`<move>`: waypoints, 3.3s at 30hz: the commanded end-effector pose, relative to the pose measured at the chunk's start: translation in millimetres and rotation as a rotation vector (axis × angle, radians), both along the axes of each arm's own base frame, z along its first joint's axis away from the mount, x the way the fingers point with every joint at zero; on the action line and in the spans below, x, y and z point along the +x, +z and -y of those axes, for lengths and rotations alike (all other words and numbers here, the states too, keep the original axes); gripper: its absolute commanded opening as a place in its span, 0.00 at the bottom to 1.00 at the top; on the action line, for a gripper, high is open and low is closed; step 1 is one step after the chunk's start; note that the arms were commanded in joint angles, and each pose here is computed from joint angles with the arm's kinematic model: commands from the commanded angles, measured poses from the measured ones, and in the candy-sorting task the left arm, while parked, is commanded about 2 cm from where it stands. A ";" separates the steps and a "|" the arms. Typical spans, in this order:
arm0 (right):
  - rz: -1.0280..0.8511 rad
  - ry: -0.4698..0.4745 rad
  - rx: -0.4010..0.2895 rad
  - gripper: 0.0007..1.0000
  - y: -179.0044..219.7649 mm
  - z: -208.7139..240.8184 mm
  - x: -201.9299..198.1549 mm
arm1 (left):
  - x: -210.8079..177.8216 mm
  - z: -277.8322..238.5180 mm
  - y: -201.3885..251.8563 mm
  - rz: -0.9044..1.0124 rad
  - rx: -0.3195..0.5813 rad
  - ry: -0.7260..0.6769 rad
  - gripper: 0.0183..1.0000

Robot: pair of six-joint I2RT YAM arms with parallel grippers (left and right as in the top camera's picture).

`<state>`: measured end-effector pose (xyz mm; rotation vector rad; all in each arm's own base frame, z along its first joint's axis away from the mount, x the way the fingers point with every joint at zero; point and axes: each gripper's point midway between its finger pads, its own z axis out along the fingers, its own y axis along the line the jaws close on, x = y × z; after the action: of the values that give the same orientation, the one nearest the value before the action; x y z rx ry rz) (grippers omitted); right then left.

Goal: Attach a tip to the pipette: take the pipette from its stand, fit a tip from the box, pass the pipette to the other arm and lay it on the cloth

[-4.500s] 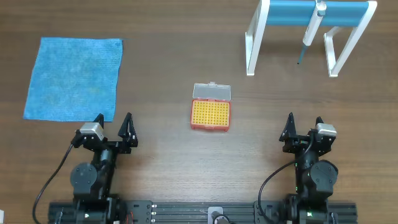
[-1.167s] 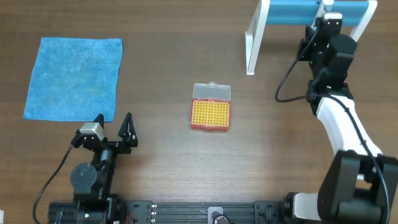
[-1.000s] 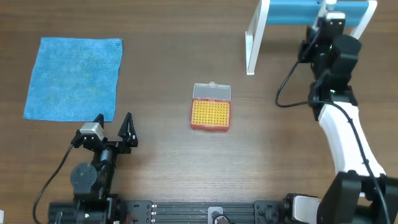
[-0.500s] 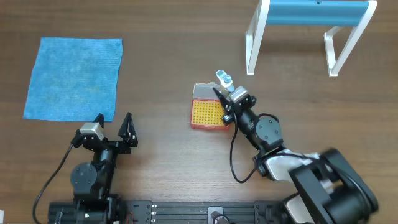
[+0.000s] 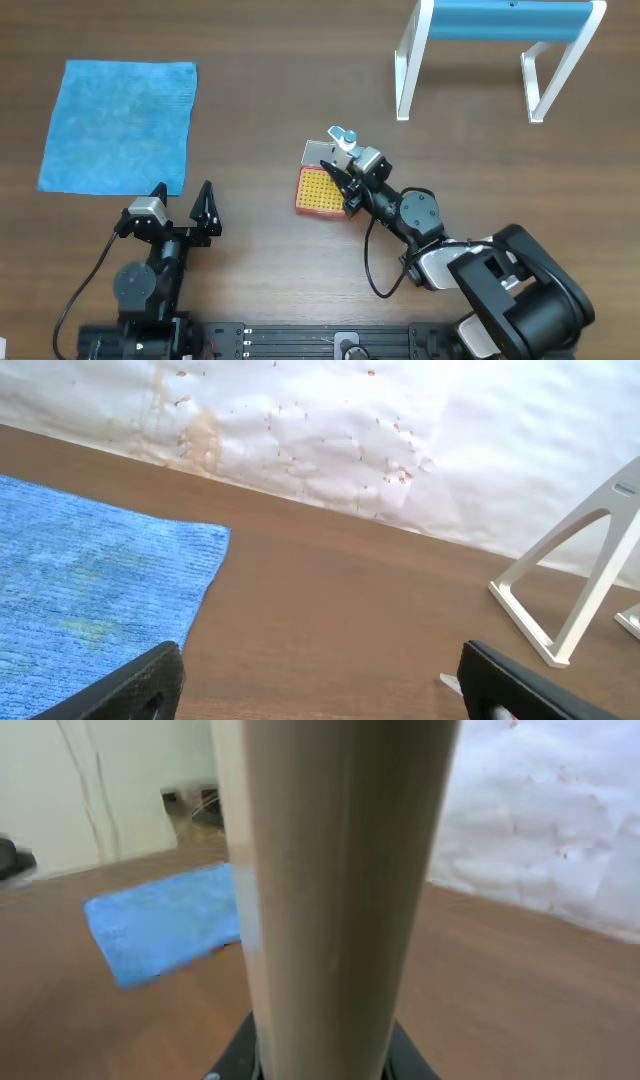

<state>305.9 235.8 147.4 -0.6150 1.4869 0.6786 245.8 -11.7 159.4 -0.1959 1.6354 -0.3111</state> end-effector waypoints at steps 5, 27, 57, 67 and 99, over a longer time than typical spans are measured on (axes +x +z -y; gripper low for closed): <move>-0.020 0.008 -0.102 0.07 -21.0 1.9 -2.8 | 0.0 -0.9 -1.9 -0.003 0.014 0.006 0.89; 0.053 0.102 -0.113 0.07 15.8 -13.3 -32.3 | 0.0 -0.9 -1.9 -0.003 0.014 0.006 0.88; -0.001 0.060 -0.144 0.07 -12.5 -14.8 -15.6 | 0.0 -0.9 -1.9 -0.003 0.014 0.006 0.88; -0.087 0.038 -0.200 0.07 -55.9 -5.6 -20.5 | 0.0 -0.9 -1.9 -0.003 0.014 0.006 0.88; -0.181 0.643 -0.127 0.07 141.2 -28.3 -146.0 | 0.0 -0.9 -1.9 -0.003 0.014 0.006 0.89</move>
<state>192.0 260.6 270.7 -1.0859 1.5834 1.0020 245.8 -11.7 159.4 -0.1959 1.6354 -0.3111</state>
